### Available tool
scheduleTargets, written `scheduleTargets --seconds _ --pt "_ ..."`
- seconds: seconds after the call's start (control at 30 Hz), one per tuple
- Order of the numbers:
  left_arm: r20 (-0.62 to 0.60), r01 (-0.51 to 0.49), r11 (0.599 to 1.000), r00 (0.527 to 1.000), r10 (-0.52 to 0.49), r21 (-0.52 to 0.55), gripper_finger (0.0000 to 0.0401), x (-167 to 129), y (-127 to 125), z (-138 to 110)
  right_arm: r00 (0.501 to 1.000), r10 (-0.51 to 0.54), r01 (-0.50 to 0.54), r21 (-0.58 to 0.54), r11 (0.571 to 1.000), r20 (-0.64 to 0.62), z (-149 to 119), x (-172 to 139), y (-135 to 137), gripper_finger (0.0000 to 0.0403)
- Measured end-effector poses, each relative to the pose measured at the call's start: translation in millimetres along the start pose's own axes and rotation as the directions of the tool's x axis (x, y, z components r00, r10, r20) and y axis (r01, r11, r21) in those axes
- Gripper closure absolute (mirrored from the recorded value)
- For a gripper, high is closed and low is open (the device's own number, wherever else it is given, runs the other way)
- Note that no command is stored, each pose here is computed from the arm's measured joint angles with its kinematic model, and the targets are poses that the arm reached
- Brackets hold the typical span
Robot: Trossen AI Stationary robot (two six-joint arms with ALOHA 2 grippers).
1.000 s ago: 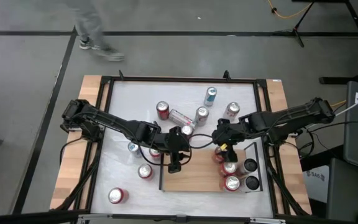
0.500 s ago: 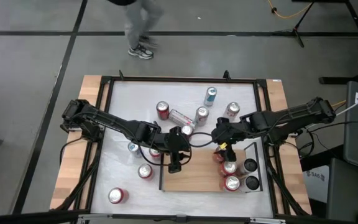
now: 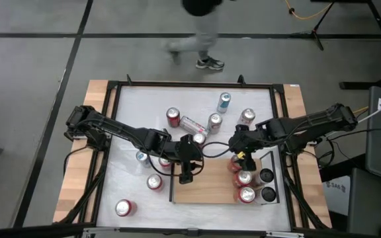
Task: Place canned beverage on shelf
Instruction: Adjust the top left orange soda can on the shelf, then put the top center silver soda can on the shelf
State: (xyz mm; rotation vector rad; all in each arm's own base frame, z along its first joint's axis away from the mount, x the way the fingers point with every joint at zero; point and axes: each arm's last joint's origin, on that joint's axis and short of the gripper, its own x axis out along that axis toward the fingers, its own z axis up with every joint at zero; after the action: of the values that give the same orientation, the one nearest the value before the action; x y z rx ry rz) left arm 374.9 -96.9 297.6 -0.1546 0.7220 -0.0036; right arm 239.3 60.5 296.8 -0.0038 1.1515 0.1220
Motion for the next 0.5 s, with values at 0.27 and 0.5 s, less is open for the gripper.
scheduleTargets --seconds 0.27,0.5 --pt "-0.001 -0.001 1.000 1.000 0.001 0.000 0.0302 0.0 0.2 0.0 1.000 -0.003 0.003 0.000 1.000 -0.014 -6.3 -7.4 -1.1 0.0043" --pt "0.001 -0.005 1.000 1.000 0.005 0.000 0.0302 0.0 0.3 0.0 1.000 0.004 -0.005 0.041 0.999 0.026 -10.6 -18.9 -1.7 0.0043"
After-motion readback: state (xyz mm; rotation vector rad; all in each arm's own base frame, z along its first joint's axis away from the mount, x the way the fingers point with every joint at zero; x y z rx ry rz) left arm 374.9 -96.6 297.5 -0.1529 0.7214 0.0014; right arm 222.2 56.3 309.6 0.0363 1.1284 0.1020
